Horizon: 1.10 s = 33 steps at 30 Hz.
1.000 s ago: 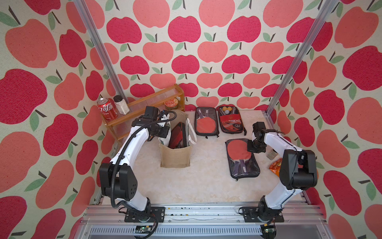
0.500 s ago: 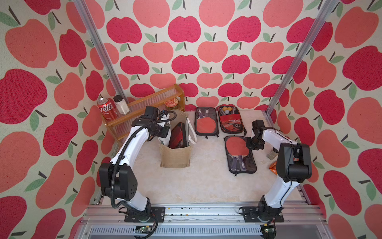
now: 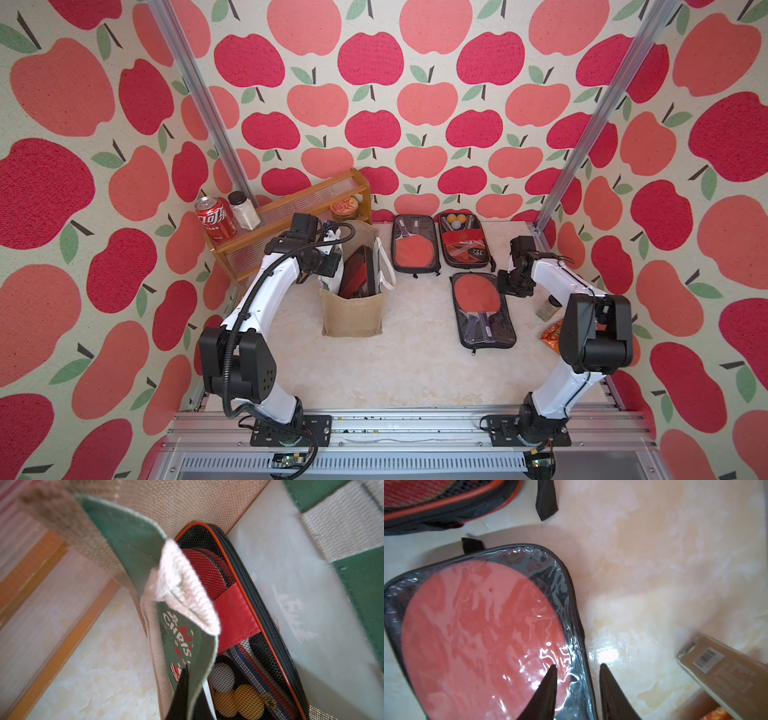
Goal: Remove the ping pong set from the canvas bag
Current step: Place the ping pong set at the center of the board, then pick up the ping pong set from the canvas bag.
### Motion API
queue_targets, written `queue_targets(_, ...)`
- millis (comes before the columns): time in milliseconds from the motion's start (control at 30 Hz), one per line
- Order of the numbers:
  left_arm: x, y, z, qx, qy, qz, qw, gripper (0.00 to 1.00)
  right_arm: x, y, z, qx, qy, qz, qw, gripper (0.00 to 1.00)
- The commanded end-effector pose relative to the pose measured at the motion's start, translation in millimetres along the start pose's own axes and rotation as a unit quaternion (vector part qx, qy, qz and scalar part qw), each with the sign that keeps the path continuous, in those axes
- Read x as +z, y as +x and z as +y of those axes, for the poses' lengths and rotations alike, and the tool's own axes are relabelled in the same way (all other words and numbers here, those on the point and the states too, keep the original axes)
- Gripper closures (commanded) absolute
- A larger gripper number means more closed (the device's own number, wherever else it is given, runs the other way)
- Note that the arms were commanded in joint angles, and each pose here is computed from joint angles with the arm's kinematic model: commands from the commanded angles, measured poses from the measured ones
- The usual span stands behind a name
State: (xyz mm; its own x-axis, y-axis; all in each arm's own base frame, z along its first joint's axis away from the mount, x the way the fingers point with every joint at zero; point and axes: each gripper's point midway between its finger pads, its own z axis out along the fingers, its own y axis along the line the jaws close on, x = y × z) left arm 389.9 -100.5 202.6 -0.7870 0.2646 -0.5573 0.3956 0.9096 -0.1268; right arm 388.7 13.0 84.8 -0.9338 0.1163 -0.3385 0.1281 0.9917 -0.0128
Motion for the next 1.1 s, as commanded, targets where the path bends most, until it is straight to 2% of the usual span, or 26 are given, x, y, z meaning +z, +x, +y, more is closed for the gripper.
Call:
queue_targets(0,-1,8,7,0.001,-0.013,0.016,1.000,1.00,-33,-9,7,-0.010,0.005,-0.028,1.000,0.63)
queue_targets(200,-2,6,6,0.001,-0.011,0.014,1.000,1.00,-73,-22,42,-0.036,-0.017,-0.071,0.997,0.58)
queue_targets(433,-5,5,3,0.001,-0.007,0.012,1.000,1.00,-118,-36,100,-0.081,-0.058,-0.119,0.988,0.44)
queue_targets(633,-8,3,0,0.002,0.000,0.007,1.000,1.00,-149,-44,144,-0.107,-0.093,-0.145,0.979,0.36)
queue_targets(1067,-8,-4,-14,0.010,0.020,0.004,1.000,1.00,-211,-50,253,-0.152,-0.206,-0.190,0.948,0.26)
